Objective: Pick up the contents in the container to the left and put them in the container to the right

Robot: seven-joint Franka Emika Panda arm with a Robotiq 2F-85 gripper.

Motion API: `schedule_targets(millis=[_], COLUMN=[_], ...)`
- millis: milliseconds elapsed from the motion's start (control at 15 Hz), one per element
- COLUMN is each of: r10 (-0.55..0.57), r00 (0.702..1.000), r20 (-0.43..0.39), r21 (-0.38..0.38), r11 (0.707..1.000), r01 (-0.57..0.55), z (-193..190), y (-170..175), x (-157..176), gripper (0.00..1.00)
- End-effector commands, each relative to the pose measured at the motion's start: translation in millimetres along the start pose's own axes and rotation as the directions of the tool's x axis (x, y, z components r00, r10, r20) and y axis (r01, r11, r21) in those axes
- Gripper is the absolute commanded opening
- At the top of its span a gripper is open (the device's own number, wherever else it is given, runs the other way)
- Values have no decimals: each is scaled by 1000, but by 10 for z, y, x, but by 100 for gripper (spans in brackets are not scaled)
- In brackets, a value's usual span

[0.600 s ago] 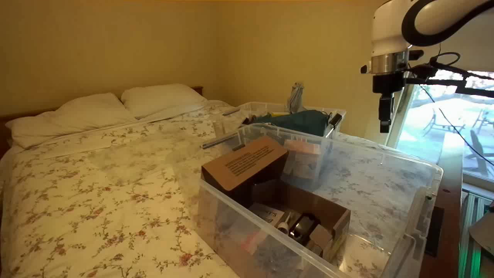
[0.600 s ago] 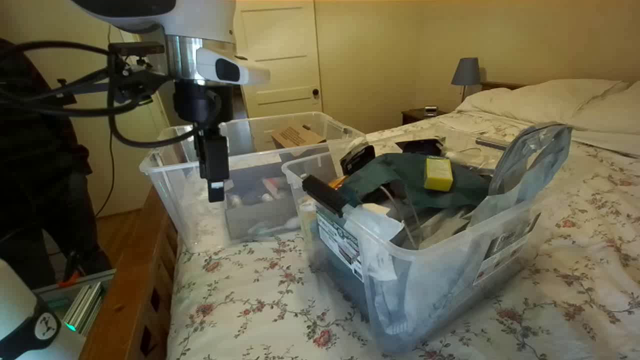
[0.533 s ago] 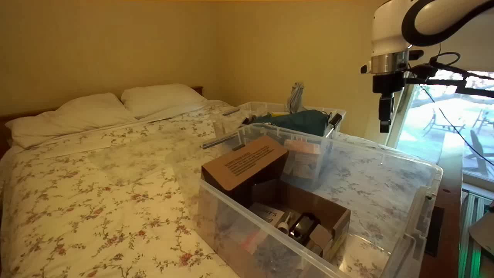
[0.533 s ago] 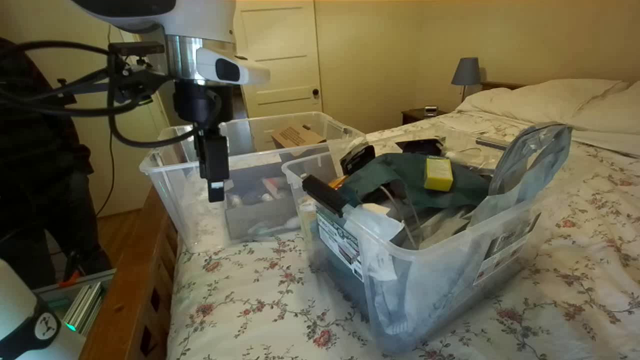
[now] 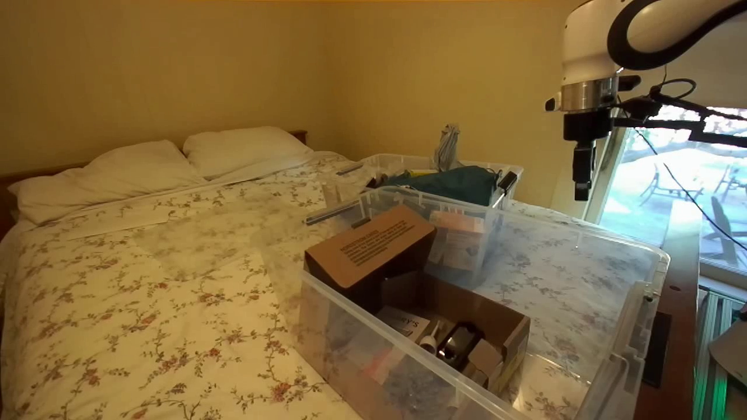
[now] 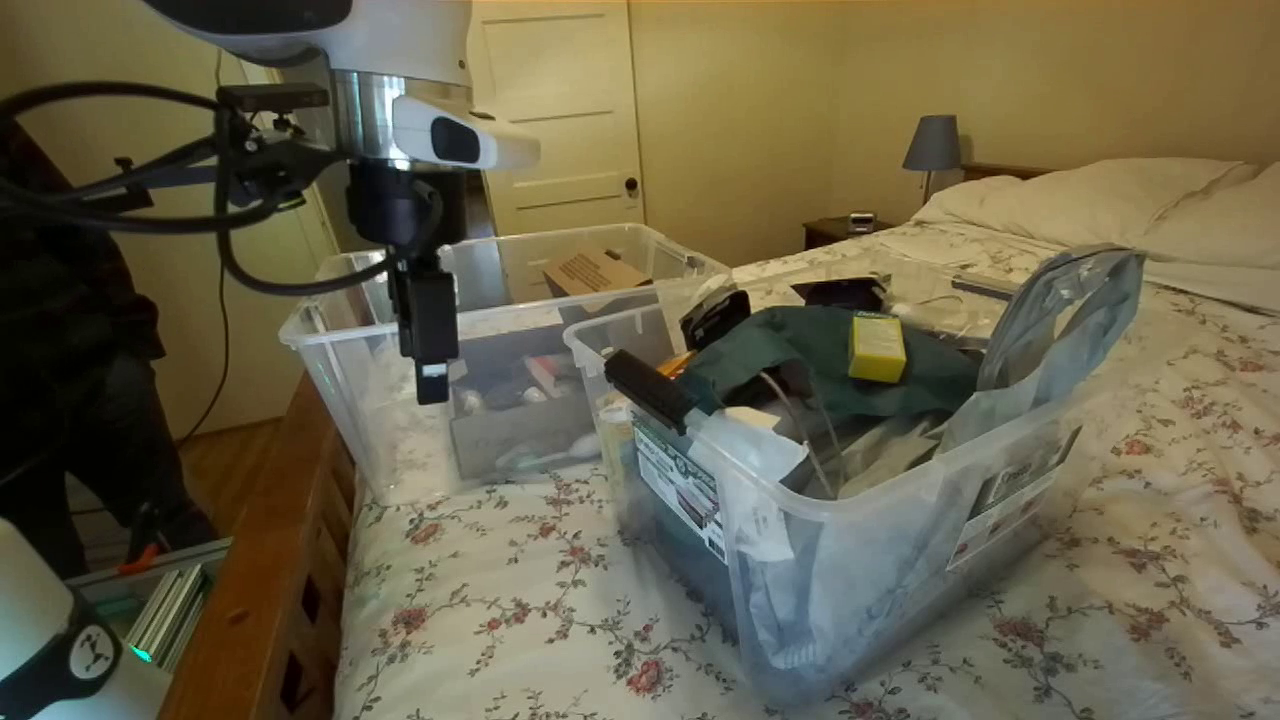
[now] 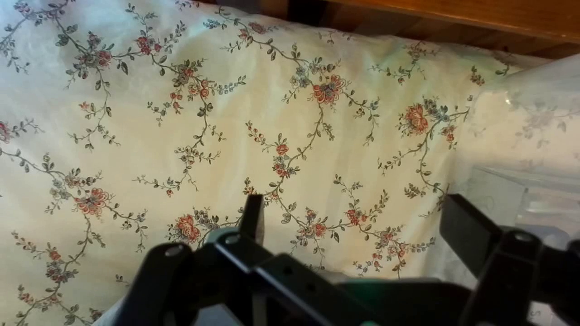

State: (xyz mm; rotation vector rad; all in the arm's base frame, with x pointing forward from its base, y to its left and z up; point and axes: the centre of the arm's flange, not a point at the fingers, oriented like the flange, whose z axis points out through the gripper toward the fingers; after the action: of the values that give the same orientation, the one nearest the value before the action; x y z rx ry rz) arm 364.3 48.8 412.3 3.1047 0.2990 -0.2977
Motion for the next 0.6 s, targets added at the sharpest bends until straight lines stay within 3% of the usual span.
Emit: schedule_targets(millis=[0,400,533], r10=[0,0,-70], r00=[1000,1000,995], r20=[0,0,-78], r21=[0,0,-36], r11=[1000,1000,997], r01=[0,0,67], z=[0,0,-146], y=[0,0,-226], x=[0,0,95], gripper=[100,100,100])
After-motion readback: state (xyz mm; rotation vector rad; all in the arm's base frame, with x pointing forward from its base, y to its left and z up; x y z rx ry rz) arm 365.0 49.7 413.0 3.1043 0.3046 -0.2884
